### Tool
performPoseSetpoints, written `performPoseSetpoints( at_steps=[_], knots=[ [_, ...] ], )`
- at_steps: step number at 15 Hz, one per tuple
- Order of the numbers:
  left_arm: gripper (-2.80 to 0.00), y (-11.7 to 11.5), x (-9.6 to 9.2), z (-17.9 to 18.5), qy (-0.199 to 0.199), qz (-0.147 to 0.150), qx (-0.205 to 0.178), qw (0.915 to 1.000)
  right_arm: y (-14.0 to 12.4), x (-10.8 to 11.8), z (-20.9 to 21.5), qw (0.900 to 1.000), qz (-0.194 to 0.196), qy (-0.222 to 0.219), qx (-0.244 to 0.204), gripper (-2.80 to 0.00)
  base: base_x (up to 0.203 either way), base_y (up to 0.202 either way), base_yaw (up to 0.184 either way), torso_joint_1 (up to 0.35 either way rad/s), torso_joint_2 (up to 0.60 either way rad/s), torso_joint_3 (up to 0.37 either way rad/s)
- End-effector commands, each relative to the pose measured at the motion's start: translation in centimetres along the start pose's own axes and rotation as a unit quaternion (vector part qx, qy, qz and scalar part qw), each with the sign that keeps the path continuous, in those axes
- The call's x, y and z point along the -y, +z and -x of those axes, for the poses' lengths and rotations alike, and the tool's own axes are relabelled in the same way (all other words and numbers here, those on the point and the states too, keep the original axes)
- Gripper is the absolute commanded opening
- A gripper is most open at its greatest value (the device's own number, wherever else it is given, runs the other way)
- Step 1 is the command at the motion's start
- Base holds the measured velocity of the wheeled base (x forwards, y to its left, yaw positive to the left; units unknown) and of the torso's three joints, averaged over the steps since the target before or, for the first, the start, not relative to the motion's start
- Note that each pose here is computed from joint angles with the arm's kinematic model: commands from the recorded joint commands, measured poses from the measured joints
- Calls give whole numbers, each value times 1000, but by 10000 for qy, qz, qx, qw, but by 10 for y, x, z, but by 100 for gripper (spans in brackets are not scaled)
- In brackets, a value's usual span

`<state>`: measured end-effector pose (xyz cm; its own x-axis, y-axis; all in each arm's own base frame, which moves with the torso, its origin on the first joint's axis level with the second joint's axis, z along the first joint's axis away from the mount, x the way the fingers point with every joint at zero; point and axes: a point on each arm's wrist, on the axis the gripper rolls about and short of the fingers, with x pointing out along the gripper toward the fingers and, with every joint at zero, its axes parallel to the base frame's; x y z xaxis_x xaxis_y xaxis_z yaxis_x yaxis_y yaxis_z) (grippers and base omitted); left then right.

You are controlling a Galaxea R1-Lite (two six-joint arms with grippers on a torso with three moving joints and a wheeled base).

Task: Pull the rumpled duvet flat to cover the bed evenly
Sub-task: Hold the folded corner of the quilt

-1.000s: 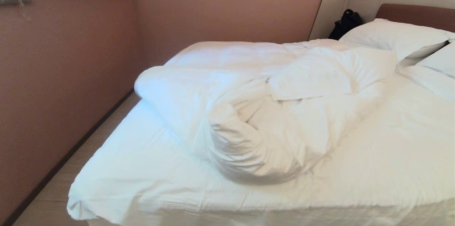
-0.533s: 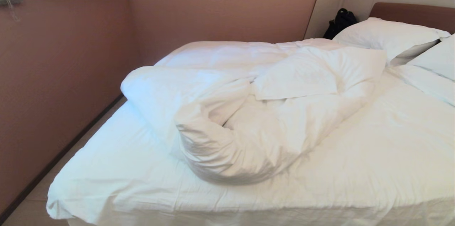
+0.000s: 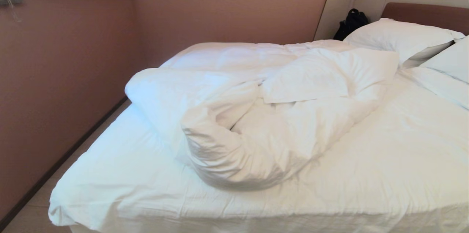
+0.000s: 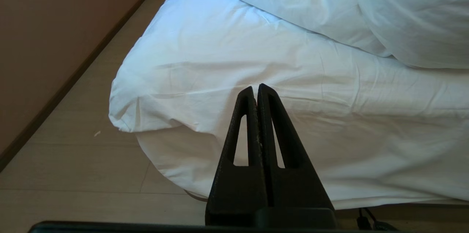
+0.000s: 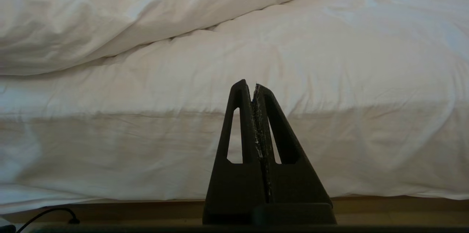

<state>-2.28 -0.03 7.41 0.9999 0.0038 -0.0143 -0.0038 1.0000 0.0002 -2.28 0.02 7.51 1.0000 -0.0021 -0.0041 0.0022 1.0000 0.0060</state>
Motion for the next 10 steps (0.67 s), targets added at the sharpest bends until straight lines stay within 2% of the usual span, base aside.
performPoseSetpoints(
  at_steps=[1,10],
  knots=[
    [-280,0,0,0,12,-6,2,10000,0,0,0,10000,-1,3,-2,-280,0,0,0,0,0,0],
    [-280,0,0,0,-12,-171,-13,9999,0,0,0,10000,-1,3,-3,-280,0,0,0,0,0,0]
  ],
)
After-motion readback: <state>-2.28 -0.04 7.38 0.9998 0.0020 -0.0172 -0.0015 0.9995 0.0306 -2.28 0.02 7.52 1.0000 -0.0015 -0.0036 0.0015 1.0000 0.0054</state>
